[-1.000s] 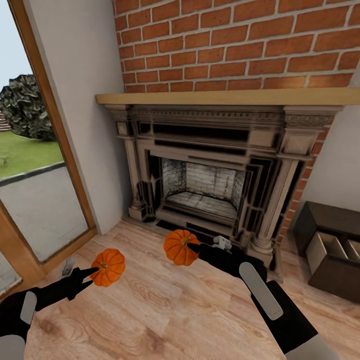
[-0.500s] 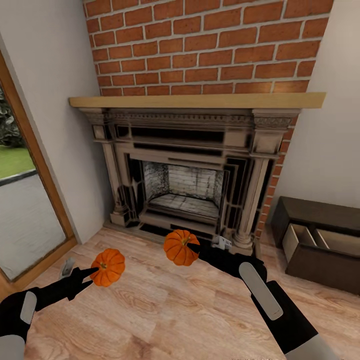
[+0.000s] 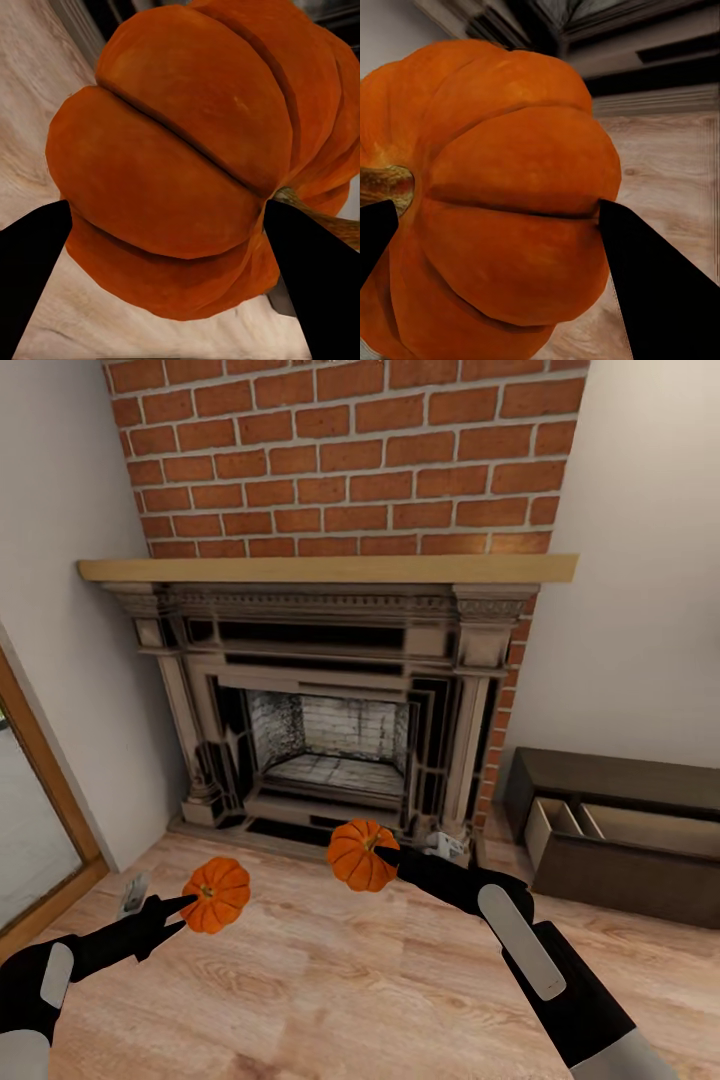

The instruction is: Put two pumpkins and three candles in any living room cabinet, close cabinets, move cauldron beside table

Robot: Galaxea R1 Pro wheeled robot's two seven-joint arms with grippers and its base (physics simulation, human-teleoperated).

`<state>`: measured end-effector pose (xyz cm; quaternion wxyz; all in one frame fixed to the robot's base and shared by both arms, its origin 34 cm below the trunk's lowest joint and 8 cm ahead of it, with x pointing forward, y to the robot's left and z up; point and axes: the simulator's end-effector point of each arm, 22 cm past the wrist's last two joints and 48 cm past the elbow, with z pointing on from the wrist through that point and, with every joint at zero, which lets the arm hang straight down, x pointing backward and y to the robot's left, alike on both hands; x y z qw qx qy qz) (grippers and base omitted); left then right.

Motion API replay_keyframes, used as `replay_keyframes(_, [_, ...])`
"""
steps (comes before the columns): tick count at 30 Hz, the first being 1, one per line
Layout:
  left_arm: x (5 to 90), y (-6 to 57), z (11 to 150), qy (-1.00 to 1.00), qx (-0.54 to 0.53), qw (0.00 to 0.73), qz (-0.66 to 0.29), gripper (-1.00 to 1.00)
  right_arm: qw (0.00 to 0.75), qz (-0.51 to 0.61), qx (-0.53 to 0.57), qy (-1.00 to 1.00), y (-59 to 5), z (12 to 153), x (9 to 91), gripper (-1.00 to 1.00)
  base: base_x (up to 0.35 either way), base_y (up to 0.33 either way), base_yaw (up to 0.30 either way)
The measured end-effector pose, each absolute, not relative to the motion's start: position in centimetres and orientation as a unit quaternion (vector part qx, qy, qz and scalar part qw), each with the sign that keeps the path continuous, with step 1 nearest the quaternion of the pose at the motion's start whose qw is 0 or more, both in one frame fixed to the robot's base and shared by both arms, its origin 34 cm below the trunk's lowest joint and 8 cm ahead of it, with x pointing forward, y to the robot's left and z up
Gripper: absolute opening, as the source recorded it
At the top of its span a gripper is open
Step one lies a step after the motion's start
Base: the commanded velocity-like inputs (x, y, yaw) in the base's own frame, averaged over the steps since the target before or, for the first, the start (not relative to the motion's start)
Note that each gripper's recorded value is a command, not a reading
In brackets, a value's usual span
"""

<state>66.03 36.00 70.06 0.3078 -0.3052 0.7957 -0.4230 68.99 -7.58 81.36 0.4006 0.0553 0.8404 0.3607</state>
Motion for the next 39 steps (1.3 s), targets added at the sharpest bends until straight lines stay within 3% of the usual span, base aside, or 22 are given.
replay_keyframes(39, [66.2,35.9,72.2,0.790,-0.295,0.324,-0.428,-1.00,0.408,0.355,0.058,0.839,-8.2,82.3,68.8,-1.00,0.000,0.000,-0.243])
